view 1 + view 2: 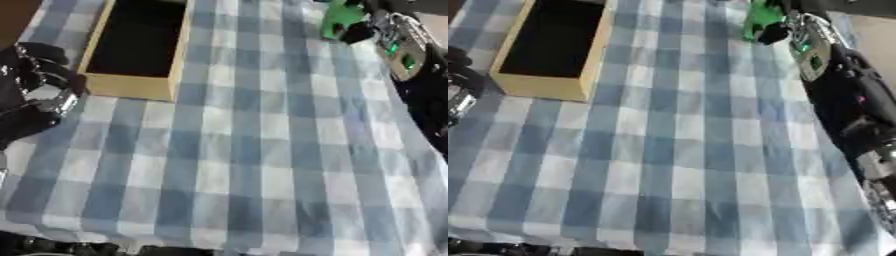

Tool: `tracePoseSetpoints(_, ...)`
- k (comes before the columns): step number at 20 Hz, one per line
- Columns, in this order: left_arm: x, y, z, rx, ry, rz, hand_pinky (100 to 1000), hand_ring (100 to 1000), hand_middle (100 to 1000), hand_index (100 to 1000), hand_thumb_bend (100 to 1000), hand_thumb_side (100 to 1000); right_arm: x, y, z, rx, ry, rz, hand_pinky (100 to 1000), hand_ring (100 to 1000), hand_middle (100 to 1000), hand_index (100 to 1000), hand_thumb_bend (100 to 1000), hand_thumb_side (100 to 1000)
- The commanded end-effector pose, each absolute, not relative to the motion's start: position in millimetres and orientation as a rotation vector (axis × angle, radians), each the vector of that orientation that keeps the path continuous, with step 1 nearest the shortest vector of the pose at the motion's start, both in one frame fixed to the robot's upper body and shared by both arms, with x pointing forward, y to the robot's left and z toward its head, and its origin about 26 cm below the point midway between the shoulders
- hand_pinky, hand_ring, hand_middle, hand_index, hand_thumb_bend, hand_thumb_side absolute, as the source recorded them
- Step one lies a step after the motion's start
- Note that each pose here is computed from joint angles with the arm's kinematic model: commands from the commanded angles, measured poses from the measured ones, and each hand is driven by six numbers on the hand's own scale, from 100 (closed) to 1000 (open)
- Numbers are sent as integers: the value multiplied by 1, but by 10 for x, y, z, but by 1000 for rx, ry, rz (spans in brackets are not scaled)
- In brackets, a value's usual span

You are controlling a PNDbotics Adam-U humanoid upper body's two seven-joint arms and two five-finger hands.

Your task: Pick up objects on the table and place them in the box.

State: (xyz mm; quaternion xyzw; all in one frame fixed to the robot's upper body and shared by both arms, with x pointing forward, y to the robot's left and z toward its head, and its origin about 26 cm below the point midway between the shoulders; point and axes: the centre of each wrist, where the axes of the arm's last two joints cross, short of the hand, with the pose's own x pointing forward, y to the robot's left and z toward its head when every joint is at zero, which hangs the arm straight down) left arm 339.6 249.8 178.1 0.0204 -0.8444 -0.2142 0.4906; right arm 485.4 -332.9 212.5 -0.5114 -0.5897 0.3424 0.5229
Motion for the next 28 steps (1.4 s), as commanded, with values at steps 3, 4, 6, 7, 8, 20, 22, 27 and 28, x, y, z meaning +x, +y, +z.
tracePoseSetpoints(3,3385,2502,1868,50,-2079,-528,557,608,589,684,382,100,4832,-3337,2319,-1293,-1469,805,632,665,435,533,266,100)
tracePoseSetpoints(4,3385,2502,1868,50,-2079,-528,557,608,589,684,382,100,4832,-3336,2320,-1294,-1470,805,632,665,435,533,266,100)
tracePoseSetpoints(6,3383,2509,1858,52,-2075,-526,557,608,589,684,384,100,4825,-3290,2405,-1313,-1510,822,629,663,432,531,268,100)
tracePoseSetpoints(7,3382,2513,1853,54,-2073,-525,556,608,589,684,383,100,4809,-3266,2457,-1320,-1538,835,630,663,432,531,265,100)
tracePoseSetpoints(8,3381,2516,1849,55,-2072,-524,556,608,589,684,383,100,4791,-3242,2503,-1322,-1560,847,630,663,432,531,264,100)
tracePoseSetpoints(20,3379,2506,1825,47,-2065,-526,557,610,590,684,385,100,4537,-2571,2995,-1272,-1856,1095,641,665,439,536,246,100)
tracePoseSetpoints(22,3380,2500,1825,44,-2066,-527,557,610,590,684,385,100,4469,-2393,3069,-1240,-1924,1146,643,666,440,536,243,100)
tracePoseSetpoints(27,3380,2490,1814,37,-2062,-533,557,611,590,684,386,100,4266,-1987,3253,-1163,-2067,1272,648,667,443,538,238,100)
tracePoseSetpoints(28,3380,2487,1813,36,-2061,-534,557,611,591,684,386,100,4227,-1902,3284,-1142,-2092,1297,649,667,443,538,236,100)
